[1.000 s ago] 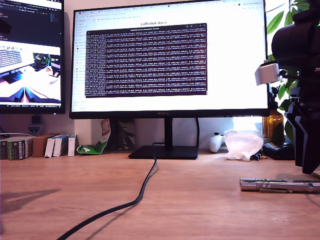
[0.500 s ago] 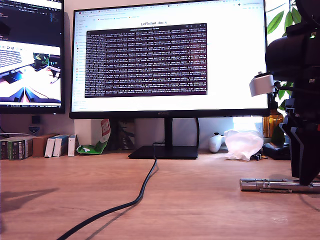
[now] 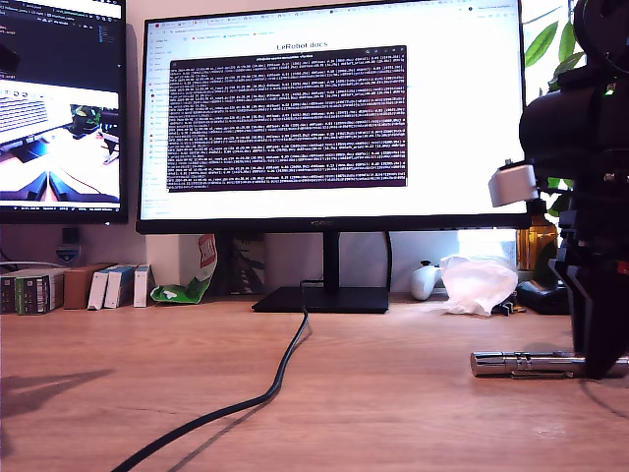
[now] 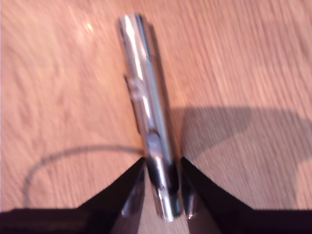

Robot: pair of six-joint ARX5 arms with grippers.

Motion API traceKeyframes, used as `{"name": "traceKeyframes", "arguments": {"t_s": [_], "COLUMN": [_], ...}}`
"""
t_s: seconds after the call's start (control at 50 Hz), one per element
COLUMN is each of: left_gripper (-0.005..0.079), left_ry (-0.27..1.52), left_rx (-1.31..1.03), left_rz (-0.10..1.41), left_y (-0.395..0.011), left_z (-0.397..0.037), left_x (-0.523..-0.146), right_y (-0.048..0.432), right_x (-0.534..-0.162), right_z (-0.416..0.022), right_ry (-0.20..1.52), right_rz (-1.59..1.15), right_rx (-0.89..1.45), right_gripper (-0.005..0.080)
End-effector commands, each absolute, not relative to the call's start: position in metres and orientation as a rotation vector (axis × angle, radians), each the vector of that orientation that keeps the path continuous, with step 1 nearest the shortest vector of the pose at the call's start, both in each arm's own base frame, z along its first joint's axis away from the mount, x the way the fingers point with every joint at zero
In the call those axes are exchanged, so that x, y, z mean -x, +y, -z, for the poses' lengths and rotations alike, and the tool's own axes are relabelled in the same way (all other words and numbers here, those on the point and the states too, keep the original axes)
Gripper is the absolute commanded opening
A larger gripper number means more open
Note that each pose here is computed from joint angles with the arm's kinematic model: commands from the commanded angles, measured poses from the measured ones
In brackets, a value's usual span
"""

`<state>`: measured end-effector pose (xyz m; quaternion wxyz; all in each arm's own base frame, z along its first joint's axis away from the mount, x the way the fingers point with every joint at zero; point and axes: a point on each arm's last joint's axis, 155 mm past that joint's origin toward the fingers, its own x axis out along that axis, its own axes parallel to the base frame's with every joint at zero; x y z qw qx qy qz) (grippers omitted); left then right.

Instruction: Pick the metallic laser pointer with your right arm, pass it to your left arm, then place it down to the left side of the table

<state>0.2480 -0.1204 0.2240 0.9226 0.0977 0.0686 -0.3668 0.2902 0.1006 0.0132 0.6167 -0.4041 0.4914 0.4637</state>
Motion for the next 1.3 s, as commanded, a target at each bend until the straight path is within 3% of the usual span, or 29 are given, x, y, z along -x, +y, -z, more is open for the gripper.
{"name": "traceKeyframes", "arguments": {"t_s": [0.0,0.12,0.44,0.52,0.62,0.7,0.96,1.28], "left_gripper": [-0.0011,-0.0011,-0.0009,0.0041,0.0167,0.0212,0.023,0.0276], "left_ry": [0.122,0.122,0.144,0.148,0.148,0.153,0.129,0.086], "left_rx": [-0.211,-0.211,-0.191,-0.167,-0.143,-0.116,0.094,0.321], "left_rz": [0.756,0.756,0.758,0.769,0.802,0.803,0.822,0.94], "left_y": [-0.121,-0.121,-0.122,-0.124,-0.128,-0.129,-0.134,-0.152], "left_z": [-0.229,-0.229,-0.225,-0.226,-0.227,-0.229,-0.255,-0.288], "left_x": [-0.247,-0.247,-0.246,-0.245,-0.241,-0.242,-0.253,-0.264], "right_y": [0.105,0.111,0.142,0.161,0.186,0.208,0.294,0.371], "right_x": [-0.288,-0.289,-0.308,-0.31,-0.321,-0.331,-0.333,-0.304], "right_z": [-0.011,-0.012,-0.023,-0.032,-0.053,-0.073,-0.155,-0.239], "right_ry": [1.129,1.107,1.008,0.978,0.913,0.862,0.63,0.328], "right_rz": [-1.087,-1.103,-1.072,-1.082,-1.084,-1.078,-1.233,-1.434], "right_rx": [0.929,0.909,0.806,0.734,0.677,0.605,0.408,0.396], "right_gripper": [0.0132,-0.0018,-0.0012,-0.0013,-0.0013,-0.0013,-0.0013,-0.0013]}}
